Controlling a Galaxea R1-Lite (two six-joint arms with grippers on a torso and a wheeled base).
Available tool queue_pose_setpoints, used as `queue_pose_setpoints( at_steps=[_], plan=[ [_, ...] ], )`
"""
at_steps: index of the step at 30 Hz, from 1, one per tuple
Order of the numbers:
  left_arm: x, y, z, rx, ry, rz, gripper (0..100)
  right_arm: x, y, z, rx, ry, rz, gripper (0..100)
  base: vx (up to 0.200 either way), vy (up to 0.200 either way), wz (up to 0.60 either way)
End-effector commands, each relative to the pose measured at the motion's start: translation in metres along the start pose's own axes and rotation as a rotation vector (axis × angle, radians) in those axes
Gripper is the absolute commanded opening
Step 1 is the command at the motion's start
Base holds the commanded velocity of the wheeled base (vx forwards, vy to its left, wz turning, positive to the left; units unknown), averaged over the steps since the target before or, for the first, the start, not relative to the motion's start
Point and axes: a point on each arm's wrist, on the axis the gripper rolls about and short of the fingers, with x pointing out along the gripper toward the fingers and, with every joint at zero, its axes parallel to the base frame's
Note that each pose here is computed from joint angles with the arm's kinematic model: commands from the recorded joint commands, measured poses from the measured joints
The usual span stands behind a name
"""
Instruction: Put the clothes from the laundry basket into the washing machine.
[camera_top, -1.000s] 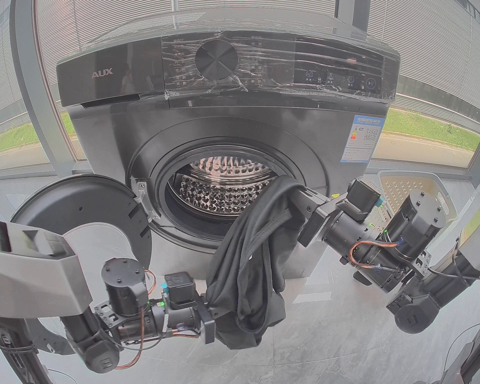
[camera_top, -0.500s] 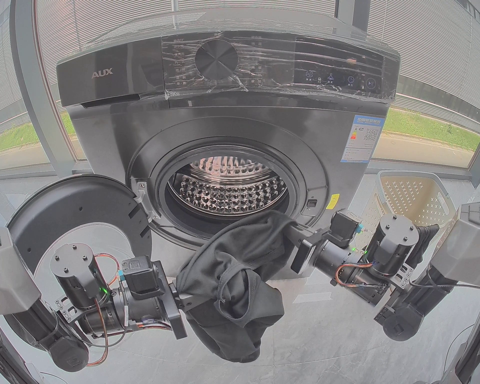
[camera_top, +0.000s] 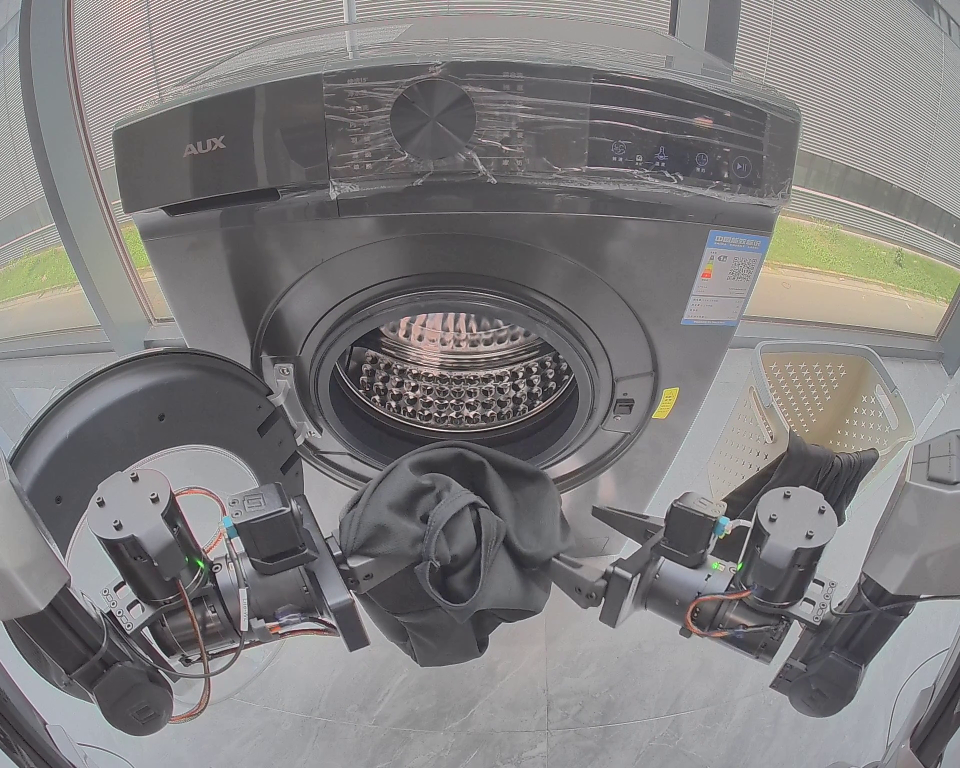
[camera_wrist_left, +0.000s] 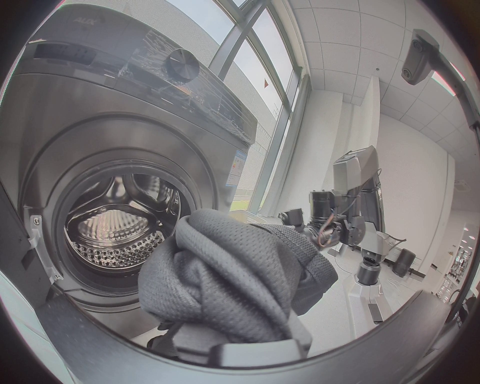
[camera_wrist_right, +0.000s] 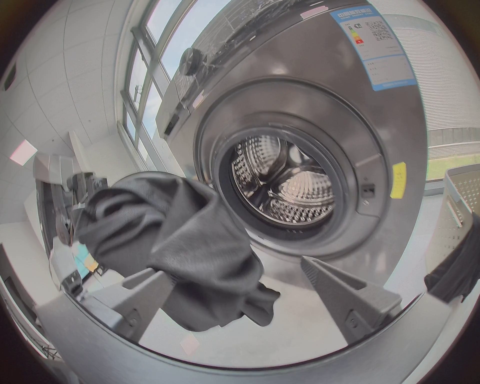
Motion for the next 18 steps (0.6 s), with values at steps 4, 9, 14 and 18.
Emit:
queue_pose_setpoints(
  at_steps=[4,9,14,18],
  plan=[
    [0.002,0.003,0.005,0.007,-0.03,0.151,0,-0.041,-0.012,-0.008,-0.075,0.089,-0.09,100,0.0,0.0,0.0],
    [0.005,0.003,0.003,0.009,-0.03,0.271,0,-0.049,-0.02,0.002,-0.078,0.052,-0.127,100,0.0,0.0,0.0],
    [0.004,0.007,0.001,0.0,-0.025,0.36,0,-0.051,-0.031,0.005,-0.073,0.04,-0.172,100,0.0,0.0,0.0],
    [0.004,0.007,-0.002,0.009,-0.013,0.367,0,-0.051,-0.032,0.003,-0.07,0.045,-0.174,100,0.0,0.0,0.0]
  ],
)
